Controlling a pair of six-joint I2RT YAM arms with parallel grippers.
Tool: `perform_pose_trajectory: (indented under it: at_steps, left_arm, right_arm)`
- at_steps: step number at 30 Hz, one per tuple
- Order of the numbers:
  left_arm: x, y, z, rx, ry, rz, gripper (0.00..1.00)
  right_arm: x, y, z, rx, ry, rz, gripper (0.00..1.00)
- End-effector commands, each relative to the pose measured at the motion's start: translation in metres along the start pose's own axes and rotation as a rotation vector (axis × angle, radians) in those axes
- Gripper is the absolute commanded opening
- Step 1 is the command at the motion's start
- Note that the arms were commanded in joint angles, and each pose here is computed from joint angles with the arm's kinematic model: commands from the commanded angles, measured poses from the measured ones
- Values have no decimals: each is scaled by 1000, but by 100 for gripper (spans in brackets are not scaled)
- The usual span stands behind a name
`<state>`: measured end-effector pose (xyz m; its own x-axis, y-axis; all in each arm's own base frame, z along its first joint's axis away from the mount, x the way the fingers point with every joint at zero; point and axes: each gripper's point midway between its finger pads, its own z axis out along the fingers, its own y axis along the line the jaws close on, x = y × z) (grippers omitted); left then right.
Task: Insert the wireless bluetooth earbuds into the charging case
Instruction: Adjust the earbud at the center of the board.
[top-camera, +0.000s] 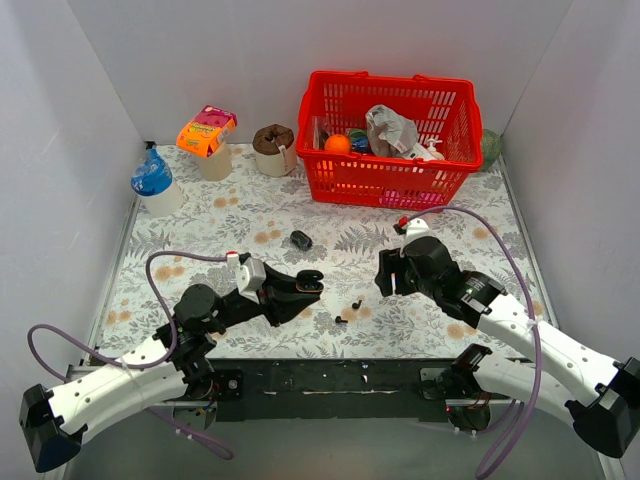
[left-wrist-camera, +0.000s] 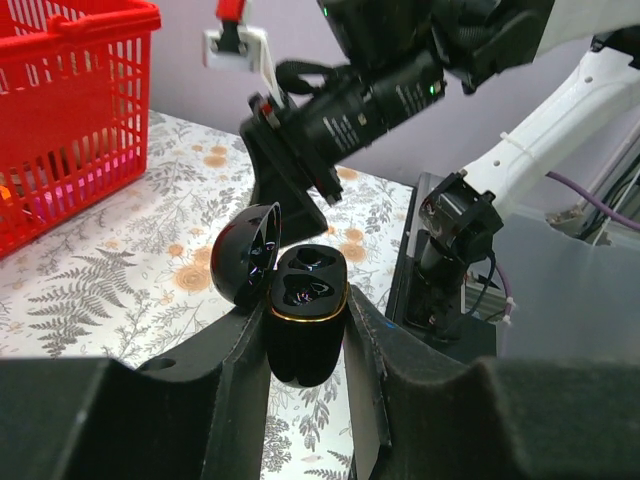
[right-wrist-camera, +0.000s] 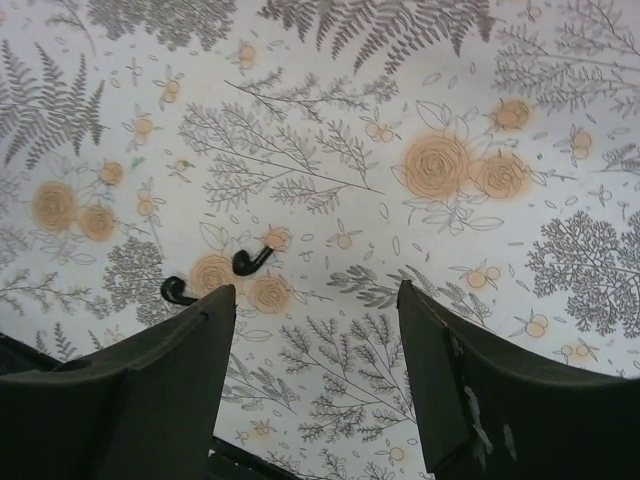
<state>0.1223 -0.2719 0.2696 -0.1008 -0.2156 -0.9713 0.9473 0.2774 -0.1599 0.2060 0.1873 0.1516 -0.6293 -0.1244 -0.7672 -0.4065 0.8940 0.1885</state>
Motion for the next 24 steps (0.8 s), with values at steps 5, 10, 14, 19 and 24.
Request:
perform_pose_trajectory:
  at_steps: [5, 10, 14, 19, 24]
  left_arm:
    - [-2, 11, -15, -90, -57, -34, 0]
    - [3, 14, -17, -106, -54, -55, 0]
    - [5, 16, -14, -114, -35, -55, 0]
    - [6, 16, -11, -116, -17, -61, 0]
    - [6, 16, -11, -117, -18, -69, 0]
  right_arm:
    - [10, -9, 5, -8, -42, 50, 60]
    - [30, 5, 13, -88, 27, 0, 56]
    - [56, 14, 28, -135, 146, -25, 55]
    - [76, 25, 43, -176, 246, -11, 55]
    - [71, 38, 50, -202, 237, -28, 45]
